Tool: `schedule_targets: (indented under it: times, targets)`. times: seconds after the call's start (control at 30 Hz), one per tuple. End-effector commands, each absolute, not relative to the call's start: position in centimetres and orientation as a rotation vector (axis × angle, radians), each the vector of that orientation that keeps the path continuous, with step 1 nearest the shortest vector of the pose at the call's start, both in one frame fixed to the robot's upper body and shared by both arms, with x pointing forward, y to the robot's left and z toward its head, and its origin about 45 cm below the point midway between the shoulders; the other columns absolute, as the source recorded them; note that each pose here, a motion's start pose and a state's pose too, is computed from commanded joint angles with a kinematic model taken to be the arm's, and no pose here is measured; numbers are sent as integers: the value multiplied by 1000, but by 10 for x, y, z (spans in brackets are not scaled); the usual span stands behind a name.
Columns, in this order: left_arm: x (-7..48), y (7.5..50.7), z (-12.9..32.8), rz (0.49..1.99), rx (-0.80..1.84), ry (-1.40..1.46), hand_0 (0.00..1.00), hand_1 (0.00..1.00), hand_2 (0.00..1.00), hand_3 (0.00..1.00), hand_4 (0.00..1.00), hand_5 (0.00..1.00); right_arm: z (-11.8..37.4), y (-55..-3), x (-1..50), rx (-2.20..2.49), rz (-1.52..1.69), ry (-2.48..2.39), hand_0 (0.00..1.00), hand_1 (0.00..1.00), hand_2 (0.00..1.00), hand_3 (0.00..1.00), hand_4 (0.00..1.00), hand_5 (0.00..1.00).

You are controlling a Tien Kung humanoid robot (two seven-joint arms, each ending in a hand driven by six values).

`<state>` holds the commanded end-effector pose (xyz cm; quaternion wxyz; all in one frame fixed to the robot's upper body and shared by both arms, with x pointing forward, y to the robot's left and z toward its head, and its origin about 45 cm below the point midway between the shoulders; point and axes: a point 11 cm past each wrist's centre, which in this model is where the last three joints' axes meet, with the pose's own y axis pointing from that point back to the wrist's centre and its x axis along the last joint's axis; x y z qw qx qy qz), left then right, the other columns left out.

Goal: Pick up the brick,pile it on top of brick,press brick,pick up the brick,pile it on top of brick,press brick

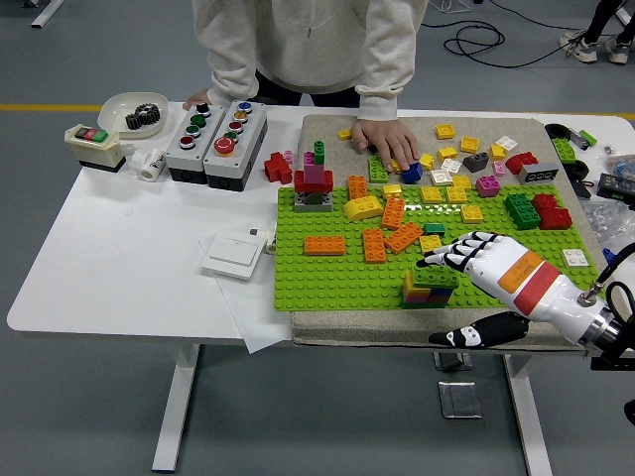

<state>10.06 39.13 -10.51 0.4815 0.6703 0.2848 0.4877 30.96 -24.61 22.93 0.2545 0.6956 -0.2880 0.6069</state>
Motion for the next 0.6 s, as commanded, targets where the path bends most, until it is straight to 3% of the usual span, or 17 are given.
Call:
schedule_targets:
  times: [0.6]
  targets:
    - [103, 390, -105, 1194, 1626, 693, 678, 725, 736, 595, 685, 662, 214, -239, 311, 1873, 1668, -709, 816, 744, 783, 807, 998, 778]
